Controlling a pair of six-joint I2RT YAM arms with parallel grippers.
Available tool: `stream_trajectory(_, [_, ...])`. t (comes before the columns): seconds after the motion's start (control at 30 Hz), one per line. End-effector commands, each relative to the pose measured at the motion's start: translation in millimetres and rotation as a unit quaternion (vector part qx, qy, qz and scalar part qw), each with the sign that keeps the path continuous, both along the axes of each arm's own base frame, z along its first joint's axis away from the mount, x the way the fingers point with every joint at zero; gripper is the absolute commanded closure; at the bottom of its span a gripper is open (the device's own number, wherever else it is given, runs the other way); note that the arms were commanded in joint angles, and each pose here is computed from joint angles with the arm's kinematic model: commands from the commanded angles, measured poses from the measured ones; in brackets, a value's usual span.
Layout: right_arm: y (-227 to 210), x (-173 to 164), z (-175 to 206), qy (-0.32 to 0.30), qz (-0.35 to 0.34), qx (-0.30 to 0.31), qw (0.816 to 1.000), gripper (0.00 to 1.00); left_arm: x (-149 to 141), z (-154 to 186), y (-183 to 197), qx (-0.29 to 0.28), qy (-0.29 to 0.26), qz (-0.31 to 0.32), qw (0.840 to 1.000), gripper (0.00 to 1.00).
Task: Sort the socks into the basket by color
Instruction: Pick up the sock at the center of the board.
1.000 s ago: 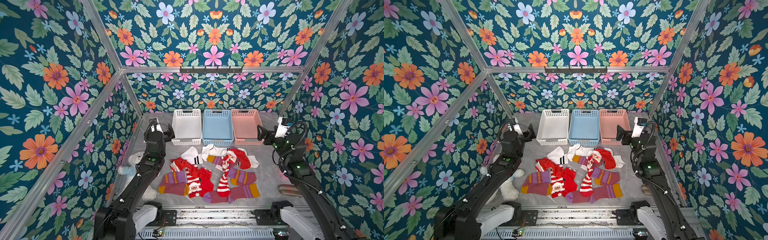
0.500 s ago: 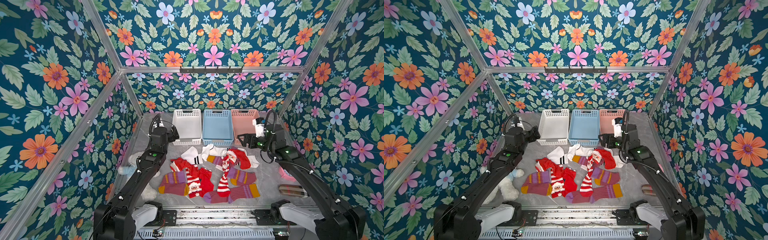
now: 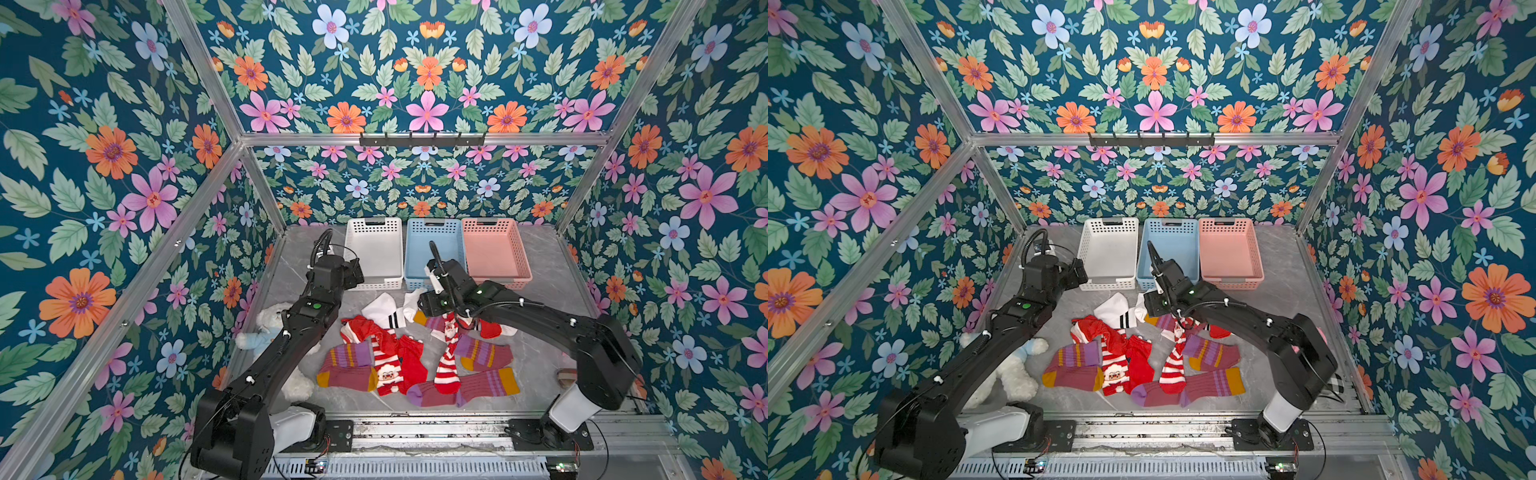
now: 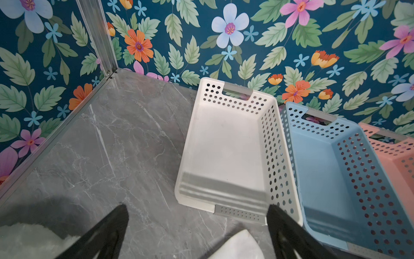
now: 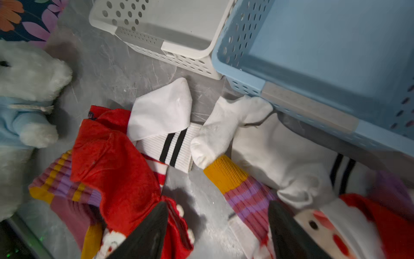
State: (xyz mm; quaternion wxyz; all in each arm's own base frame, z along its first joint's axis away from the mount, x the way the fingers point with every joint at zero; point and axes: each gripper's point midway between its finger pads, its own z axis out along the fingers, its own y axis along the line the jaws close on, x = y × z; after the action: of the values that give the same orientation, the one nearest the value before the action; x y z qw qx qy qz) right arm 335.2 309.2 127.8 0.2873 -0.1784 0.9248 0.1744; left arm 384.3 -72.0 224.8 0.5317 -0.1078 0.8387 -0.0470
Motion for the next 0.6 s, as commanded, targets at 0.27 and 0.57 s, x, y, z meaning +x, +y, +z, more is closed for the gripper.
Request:
stream_trajectory(0.27, [24, 27, -48, 0.008, -0.031, -0.034, 0.999, 0.39, -11, -4, 6, 0.036, 0.013, 0.001, 0.999, 0.01])
stream_trajectory(0.57, [35, 30, -71, 0.020, -0.029, -0.031, 0.999, 0.48, -13, -4, 7, 0.036, 0.011, 0.003, 0.999, 0.01])
